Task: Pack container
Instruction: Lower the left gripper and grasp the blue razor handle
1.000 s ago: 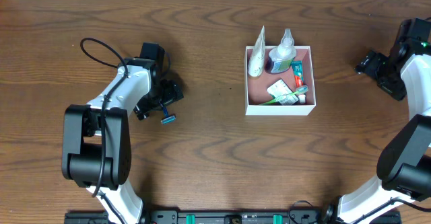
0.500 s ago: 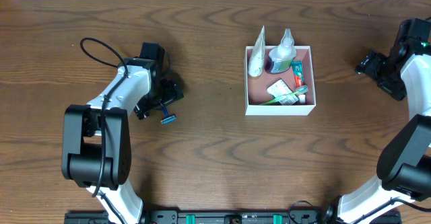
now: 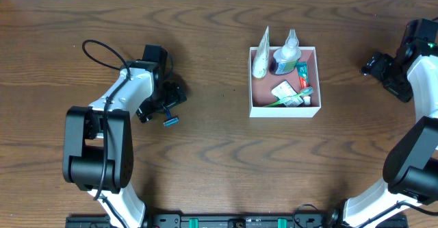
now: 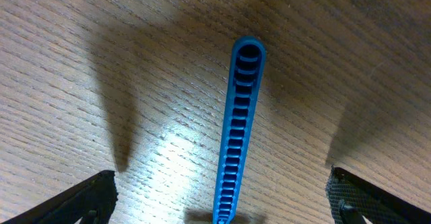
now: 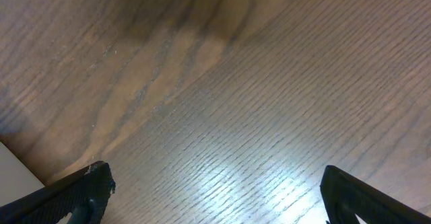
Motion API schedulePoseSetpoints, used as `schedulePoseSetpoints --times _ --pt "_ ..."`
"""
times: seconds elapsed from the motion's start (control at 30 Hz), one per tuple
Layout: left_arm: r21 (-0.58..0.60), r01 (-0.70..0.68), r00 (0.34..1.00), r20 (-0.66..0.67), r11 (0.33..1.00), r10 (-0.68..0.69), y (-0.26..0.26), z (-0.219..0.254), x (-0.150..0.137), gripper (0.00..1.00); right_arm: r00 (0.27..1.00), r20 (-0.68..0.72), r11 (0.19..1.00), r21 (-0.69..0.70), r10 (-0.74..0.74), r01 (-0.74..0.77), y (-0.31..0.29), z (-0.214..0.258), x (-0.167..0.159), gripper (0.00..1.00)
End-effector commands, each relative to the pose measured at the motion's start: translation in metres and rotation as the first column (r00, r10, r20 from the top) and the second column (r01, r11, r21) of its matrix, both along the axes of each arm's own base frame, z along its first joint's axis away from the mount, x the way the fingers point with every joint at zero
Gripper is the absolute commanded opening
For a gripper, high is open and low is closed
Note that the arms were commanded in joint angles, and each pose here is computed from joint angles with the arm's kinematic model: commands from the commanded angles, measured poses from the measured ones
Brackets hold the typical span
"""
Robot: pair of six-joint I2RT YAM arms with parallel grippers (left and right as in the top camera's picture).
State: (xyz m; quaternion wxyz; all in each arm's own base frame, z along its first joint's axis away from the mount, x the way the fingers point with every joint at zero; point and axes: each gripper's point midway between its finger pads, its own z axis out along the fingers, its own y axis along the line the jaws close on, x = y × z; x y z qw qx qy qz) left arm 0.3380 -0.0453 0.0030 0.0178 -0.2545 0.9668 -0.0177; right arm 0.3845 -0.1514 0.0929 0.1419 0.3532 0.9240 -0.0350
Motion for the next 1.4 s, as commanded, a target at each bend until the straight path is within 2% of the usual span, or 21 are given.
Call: schedulePoseSetpoints --times 0.0,0.53,0.6,0.77,1.27,1.37 --pt "0.018 0.008 1.0 -0.019 1.0 -0.007 0.005 -0.0061 -0.005 0.98 1.0 -0.008 1.0 0.004 -0.013 0.013 -0.0002 -0.0042 -0.0007 0.99" --pt "0.018 0.008 1.0 -0.023 1.0 -0.007 0.0054 -0.0117 -0.0091 0.97 1.0 -0.008 1.0 0.004 -0.013 0.013 -0.0002 -0.0042 -0.0008 0.99" --pt "0.018 0.008 1.0 -0.023 1.0 -0.007 0.0054 -0.0117 -0.0089 0.93 1.0 -0.008 1.0 0.004 -0.013 0.013 -0.0002 -0.0042 -0.0007 0.99" --pt "0.017 0.008 1.0 -0.02 1.0 -0.007 0.0053 -0.0117 -0.0082 0.72 1.0 -0.008 1.0 0.004 -0.013 0.013 -0.0002 -0.0042 -0.0007 0.99" --pt "0.015 0.008 1.0 0.003 1.0 -0.008 0.0045 -0.0097 -0.0017 0.23 1.0 -0.008 1.0 0.004 -0.013 0.013 -0.0002 -0.0042 -0.0007 0.99" --pt "0.014 0.008 1.0 0.013 1.0 -0.008 0.0042 -0.009 0.0009 0.21 1.0 -0.008 1.0 0.004 -0.013 0.013 -0.0002 -0.0042 -0.0007 0.99"
